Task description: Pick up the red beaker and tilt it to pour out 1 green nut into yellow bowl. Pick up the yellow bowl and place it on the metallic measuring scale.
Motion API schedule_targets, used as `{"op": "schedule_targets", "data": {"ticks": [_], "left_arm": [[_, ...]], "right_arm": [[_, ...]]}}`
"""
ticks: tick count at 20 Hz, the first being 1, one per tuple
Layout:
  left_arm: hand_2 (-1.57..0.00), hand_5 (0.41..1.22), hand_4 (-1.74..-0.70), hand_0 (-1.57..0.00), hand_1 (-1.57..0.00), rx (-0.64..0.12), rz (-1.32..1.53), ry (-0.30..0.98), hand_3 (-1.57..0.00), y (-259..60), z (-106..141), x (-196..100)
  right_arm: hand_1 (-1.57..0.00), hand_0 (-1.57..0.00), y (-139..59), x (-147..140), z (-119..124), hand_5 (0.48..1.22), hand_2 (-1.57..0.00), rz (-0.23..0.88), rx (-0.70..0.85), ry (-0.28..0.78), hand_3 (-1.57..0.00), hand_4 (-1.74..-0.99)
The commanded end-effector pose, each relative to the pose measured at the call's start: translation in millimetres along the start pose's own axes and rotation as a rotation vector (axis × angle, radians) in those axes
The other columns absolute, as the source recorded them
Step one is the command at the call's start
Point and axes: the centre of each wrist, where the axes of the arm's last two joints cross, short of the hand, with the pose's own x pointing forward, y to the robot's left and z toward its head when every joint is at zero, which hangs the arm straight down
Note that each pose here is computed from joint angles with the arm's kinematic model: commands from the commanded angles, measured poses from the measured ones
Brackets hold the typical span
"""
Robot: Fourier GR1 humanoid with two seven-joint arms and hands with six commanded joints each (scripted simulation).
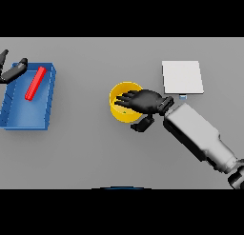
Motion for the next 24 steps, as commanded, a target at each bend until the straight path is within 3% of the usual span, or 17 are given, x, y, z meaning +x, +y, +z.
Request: {"op": "schedule_targets", "data": {"ticks": [1,4,7,8,9,10,11,13,14,19,24], "left_arm": [[0.0,0.703,-0.8,0.0,0.0,-0.006,0.0,0.005,0.0,-4,-2,2],[0.0,0.711,-0.79,0.0,0.0,0.004,-0.023,0.012,0.0,1,-1,-1],[0.0,0.712,-0.79,0.0,0.0,0.003,-0.019,-0.006,0.0,0,-2,3],[0.0,0.711,-0.79,0.0,0.0,0.004,-0.019,-0.007,0.0,1,0,-1],[0.0,0.71,-0.79,0.0,0.0,0.002,-0.024,-0.003,0.0,0,-1,-2],[0.0,0.71,-0.79,0.0,0.0,-0.003,-0.02,-0.005,0.0,1,-2,-1],[0.0,0.71,-0.79,0.0,0.0,-0.001,-0.018,-0.007,0.0,2,-2,-2],[0.0,0.707,-0.79,0.0,0.0,-0.004,-0.02,-0.009,0.0,0,-3,-1],[0.0,0.709,-0.79,0.0,0.0,-0.001,-0.019,-0.004,0.0,0,-3,-2],[0.0,0.712,-0.78,0.0,0.0,-0.005,-0.022,-0.012,0.0,1,-1,0],[0.0,0.706,-0.77,0.0,0.0,0.002,-0.027,-0.008,0.0,6,-1,0]], "right_arm": [[0.0,0.0,-6.3,-2,0,0.676,0.0,0.002,0.005,0.002,0.0,-1.184],[0.0,0.0,-1.5,-2,-9,0.708,0.0,-0.004,0.032,0.015,-0.02,-1.195],[-0.06,-0.05,0.6,1,-11,0.809,-0.09,-0.004,0.043,0.02,-0.13,-1.261],[-0.18,-0.19,2.3,0,-9,0.891,-0.19,-0.005,0.045,0.005,-0.21,-1.309],[-0.41,-0.45,0.0,4,-11,0.957,-0.35,-0.003,0.036,-0.009,-0.32,-1.363],[-0.64,-0.68,-0.1,4,-11,1.01,-0.59,0.0,0.033,-0.01,-0.57,-1.435],[-0.83,-0.86,-0.6,2,-10,1.052,-0.79,-0.009,0.034,-0.032,-0.68,-1.492],[-1.09,-1.11,-1.6,0,-10,1.113,-1.07,0.004,0.04,-0.047,-0.88,-1.578],[-1.19,-1.21,-2.2,0,-10,1.135,-1.13,0.0,0.046,-0.047,-0.97,-1.611],[-1.45,-1.45,-7.5,-4,-7,1.193,-1.33,-0.021,0.067,-0.014,-1.17,-1.698],[-1.53,-1.53,-23.0,-5,8,1.212,-1.44,-0.019,0.031,-0.006,-1.17,-1.727]]}}
